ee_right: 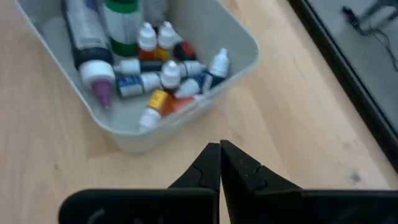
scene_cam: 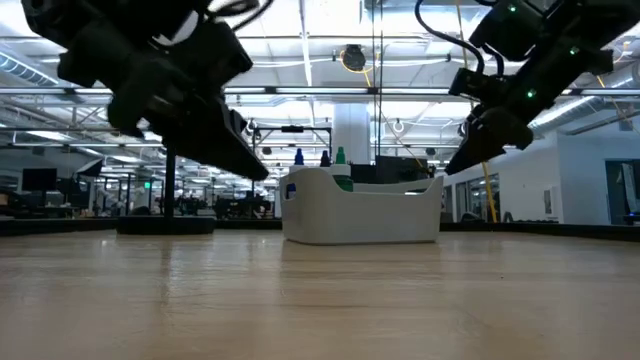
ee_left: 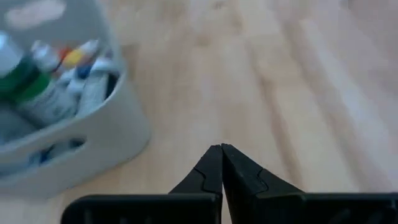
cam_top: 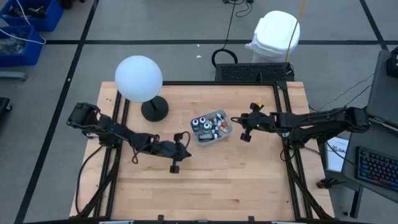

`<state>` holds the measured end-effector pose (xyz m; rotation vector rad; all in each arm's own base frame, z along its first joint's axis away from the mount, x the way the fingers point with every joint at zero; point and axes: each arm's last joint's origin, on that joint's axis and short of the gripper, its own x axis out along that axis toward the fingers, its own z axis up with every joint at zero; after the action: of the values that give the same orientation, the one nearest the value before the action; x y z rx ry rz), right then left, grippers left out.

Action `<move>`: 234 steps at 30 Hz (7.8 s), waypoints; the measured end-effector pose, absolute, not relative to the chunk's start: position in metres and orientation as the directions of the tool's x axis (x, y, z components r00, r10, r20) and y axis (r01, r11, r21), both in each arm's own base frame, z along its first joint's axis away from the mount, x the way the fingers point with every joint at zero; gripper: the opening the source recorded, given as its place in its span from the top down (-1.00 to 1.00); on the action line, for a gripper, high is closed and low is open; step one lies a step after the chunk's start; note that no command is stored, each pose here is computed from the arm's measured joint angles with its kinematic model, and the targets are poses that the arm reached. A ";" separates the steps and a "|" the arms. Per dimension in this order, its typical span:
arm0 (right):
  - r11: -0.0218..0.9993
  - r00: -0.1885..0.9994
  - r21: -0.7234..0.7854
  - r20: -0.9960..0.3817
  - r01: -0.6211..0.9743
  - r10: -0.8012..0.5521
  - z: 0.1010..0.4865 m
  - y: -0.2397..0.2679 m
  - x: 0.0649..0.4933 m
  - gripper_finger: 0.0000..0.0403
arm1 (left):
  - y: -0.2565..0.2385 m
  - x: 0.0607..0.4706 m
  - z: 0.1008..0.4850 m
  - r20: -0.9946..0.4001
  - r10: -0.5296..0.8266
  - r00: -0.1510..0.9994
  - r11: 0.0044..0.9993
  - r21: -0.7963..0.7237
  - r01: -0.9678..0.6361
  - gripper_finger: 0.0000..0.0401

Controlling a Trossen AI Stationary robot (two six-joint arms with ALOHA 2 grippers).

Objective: Pick & Place food coloring
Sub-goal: Return to Home Position

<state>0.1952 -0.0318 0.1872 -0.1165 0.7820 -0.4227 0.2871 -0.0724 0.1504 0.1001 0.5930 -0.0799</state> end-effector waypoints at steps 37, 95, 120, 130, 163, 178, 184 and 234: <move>0.967 0.693 -0.124 -0.678 0.222 -0.246 0.125 -0.012 0.242 1.00 | -0.006 0.288 0.142 -0.628 0.284 0.724 0.927 -0.012 -0.374 0.98; 0.956 0.935 -0.294 -0.343 -0.014 -0.092 0.187 -0.010 0.178 1.00 | -0.052 0.236 0.188 -0.551 0.461 0.695 0.885 0.338 -0.320 0.98; 0.996 0.996 -0.076 -0.063 0.052 -0.057 0.171 -0.028 0.123 1.00 | -0.045 0.132 0.198 -0.055 0.215 0.975 0.936 0.295 -0.190 0.99; 0.996 0.998 -0.080 0.050 0.048 -0.044 0.178 -0.019 0.115 1.00 | -0.048 0.117 0.209 0.016 0.099 0.995 0.920 0.379 -0.098 0.98; 0.992 0.998 -0.119 0.030 0.051 -0.048 0.183 -0.007 0.103 1.00 | -0.005 0.084 0.209 0.059 0.054 0.997 0.894 0.441 -0.074 1.00; 0.992 0.990 -0.084 0.112 0.091 -0.081 0.179 0.001 0.096 1.00 | -0.005 0.096 0.174 0.026 0.072 0.997 0.921 0.382 -0.076 1.00; 0.988 0.995 -0.129 0.069 0.083 -0.075 0.175 0.005 0.096 1.00 | -0.006 0.095 0.174 0.004 0.034 0.999 0.924 0.381 -0.033 1.00; 0.999 0.999 -0.042 0.032 -0.007 0.008 0.171 0.008 0.099 1.00 | -0.012 0.108 0.155 -0.135 -0.069 0.988 0.980 0.174 0.092 0.88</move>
<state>0.0995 0.0082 0.1711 -0.0419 -0.0324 0.0073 0.1084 -0.0119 0.1554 0.1808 0.1293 -0.0814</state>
